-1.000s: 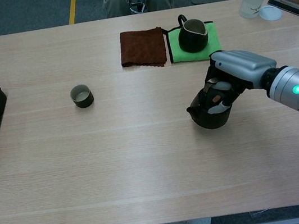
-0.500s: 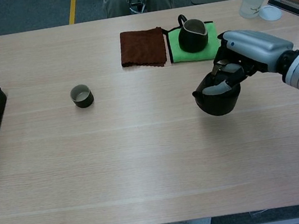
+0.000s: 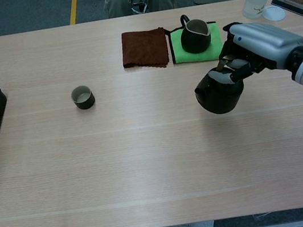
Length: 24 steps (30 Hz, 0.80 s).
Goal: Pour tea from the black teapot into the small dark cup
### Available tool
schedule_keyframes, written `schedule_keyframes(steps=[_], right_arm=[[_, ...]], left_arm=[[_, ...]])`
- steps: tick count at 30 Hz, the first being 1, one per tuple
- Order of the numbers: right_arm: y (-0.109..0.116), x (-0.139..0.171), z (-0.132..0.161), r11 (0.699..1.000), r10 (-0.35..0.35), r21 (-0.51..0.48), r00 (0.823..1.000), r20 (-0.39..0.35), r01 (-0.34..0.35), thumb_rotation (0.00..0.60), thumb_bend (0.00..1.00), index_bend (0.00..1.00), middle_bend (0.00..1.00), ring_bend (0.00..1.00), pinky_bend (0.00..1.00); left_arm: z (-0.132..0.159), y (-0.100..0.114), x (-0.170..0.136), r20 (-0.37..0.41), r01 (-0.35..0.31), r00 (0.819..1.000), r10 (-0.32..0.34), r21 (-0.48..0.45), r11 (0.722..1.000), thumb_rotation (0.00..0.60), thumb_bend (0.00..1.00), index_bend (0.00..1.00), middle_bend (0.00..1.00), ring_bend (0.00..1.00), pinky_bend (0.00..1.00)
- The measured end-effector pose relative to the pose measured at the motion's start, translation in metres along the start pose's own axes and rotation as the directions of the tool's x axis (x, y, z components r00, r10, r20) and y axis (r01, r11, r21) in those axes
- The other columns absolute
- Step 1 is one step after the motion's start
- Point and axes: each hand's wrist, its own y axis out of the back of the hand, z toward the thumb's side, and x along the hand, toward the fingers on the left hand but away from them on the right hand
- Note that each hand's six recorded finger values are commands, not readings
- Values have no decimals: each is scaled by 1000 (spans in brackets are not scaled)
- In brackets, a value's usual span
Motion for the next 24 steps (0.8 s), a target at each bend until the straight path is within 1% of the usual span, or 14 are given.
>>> schedule_keyframes(steps=[4,11,16,24], right_arm=[[3,1,1,1000,-13,15,1000,-5,13,407,341,1000,963,937,0],[9,2,3,996,-39,81,999,-21,40,414,341,1000,963,937,0],[14,3,4,990,-66,125,997,-35,70,446,344,1000,963,938,0],[20,7,2,984,-96,147,995,-30,99,465,345,1000,963,938,0]], left_arm=[[1,0,1,4,0,1000,0,-1,1000,600,406,280,279,264,245],[2,-2,2,14,4,1000,-4,-1,1000,600,406,280,279,264,244],[3,-2,3,22,-1,1000,1,-4,1000,600,406,280,279,264,242],[4,-3,6,32,-1,999,1,-2,1000,600,405,280,279,264,241]])
